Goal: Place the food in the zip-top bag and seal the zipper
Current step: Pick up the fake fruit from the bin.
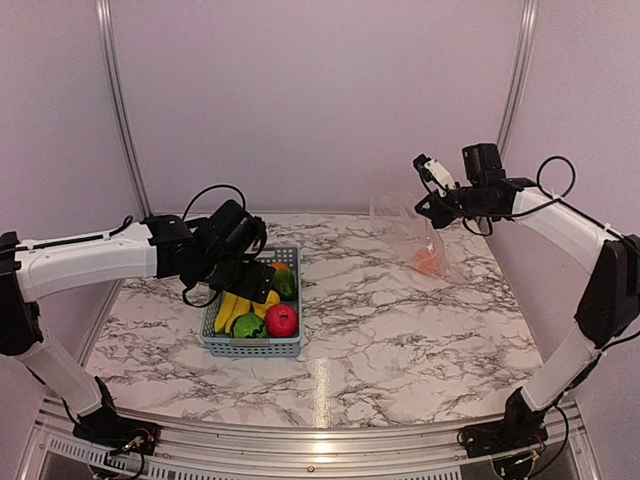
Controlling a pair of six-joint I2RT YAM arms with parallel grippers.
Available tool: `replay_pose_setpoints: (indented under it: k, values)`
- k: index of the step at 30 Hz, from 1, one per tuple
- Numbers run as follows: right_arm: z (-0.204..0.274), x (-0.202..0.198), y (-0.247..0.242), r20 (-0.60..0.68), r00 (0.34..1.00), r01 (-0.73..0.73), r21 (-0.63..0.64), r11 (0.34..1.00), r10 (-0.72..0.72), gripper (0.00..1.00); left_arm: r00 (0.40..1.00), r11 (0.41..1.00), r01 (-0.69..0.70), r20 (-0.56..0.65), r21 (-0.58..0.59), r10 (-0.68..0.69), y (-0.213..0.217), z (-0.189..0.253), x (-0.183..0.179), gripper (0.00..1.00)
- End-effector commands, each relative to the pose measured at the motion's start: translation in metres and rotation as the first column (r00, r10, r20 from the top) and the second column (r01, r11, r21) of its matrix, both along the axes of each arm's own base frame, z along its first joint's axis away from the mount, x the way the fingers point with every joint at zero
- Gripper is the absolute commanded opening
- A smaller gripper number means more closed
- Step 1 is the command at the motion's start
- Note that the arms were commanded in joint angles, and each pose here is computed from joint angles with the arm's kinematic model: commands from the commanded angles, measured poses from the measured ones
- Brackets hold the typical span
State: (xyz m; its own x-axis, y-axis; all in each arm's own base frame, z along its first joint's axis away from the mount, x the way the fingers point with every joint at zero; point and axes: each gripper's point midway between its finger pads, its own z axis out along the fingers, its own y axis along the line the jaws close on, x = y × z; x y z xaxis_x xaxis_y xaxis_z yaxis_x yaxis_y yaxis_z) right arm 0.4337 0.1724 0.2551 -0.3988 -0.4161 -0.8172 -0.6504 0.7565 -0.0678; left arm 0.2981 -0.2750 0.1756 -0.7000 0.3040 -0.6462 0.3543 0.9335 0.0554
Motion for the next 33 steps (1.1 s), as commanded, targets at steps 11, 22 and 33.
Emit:
replay_pose_setpoints:
  k: [11,22,33]
  values:
    - [0.022,-0.027,0.018,0.098,0.99,-0.104,0.044,0.994,0.099,0.0,0.955,0.988,0.086,-0.293,0.131,-0.044,0.024,-0.058,-0.048,0.94]
    - [0.022,-0.038,0.021,0.104,0.985,-0.143,0.059,0.988,0.137,0.0,0.928,0.983,0.11,-0.369,0.15,-0.047,0.025,-0.09,-0.042,0.93]
    - [0.018,-0.039,0.021,0.102,0.985,-0.148,0.053,0.988,0.142,0.0,0.9,0.983,0.138,-0.429,0.125,-0.072,0.015,-0.111,-0.045,0.89]
